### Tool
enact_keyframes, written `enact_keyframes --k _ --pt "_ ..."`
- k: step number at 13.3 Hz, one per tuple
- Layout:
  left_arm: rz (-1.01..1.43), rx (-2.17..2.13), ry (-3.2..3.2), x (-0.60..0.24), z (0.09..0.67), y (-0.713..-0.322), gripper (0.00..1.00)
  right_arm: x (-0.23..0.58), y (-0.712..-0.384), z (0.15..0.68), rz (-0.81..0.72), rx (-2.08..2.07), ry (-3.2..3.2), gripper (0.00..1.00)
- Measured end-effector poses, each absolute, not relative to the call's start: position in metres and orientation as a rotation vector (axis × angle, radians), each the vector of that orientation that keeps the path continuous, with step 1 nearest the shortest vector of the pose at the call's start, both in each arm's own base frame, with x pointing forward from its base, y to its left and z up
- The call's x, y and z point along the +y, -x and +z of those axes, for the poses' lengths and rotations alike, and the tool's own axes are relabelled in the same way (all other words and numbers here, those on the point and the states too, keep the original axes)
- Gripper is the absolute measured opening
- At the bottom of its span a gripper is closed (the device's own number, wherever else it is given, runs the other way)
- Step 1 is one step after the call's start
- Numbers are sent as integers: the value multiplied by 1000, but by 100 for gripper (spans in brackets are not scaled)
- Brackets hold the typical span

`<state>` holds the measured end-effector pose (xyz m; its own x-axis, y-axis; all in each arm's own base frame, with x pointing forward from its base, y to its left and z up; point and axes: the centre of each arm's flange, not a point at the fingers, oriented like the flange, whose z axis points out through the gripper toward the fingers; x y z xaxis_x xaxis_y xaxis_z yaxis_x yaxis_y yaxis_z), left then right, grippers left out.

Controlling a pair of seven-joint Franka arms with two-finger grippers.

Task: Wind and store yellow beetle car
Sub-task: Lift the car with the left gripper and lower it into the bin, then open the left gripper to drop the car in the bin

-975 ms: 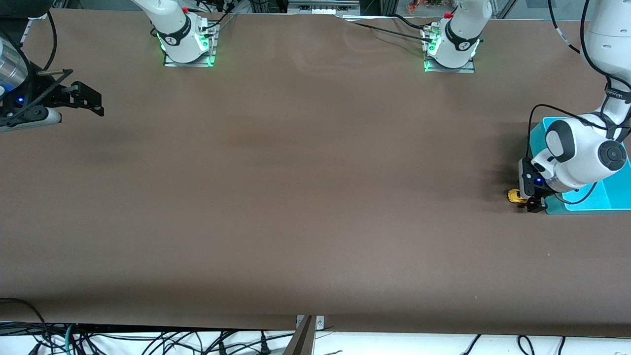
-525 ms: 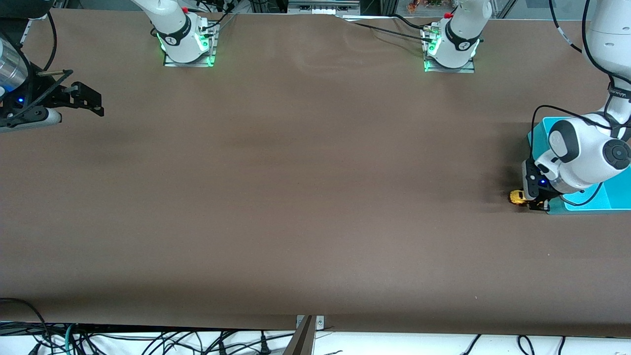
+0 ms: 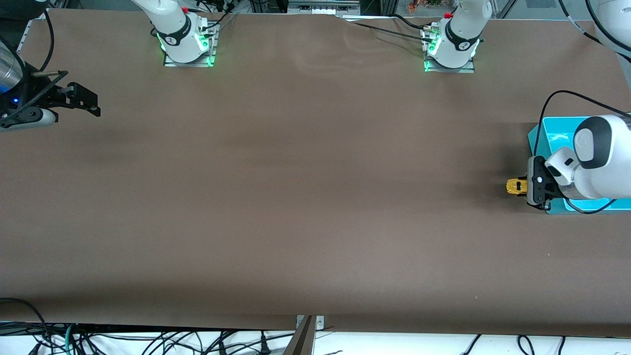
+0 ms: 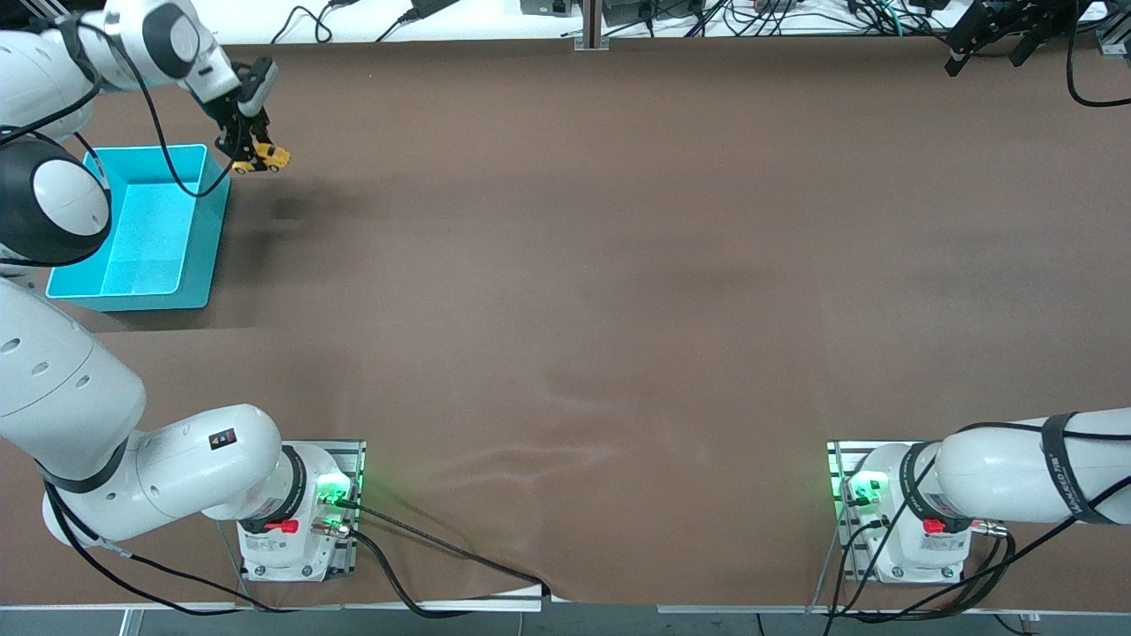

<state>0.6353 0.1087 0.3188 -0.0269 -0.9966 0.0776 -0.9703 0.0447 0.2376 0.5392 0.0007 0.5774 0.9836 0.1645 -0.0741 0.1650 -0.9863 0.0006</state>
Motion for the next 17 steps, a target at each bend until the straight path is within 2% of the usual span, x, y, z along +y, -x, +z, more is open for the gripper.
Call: enact_keyframes --k 3,6,8,12,14,17 --pt "-328 -2060 -2059 151 360 -634 48 1 -539 577 -116 260 -3122 100" --pt "-459 -2010 -2117 235 353 -610 48 1 -539 578 -115 262 -3122 100" --pt "-475 -1972 -2151 280 318 -599 48 2 -539 578 -115 262 -3122 100" --pt "-349 -1948 -2176 352 214 -574 49 2 -539 578 -115 262 -3122 100" --pt "-326 -1950 -2180 357 199 -572 66 2 -539 578 -115 262 -3122 100" --pt "-308 -2000 -2188 343 242 -589 98 2 -539 578 -115 262 -3122 100"
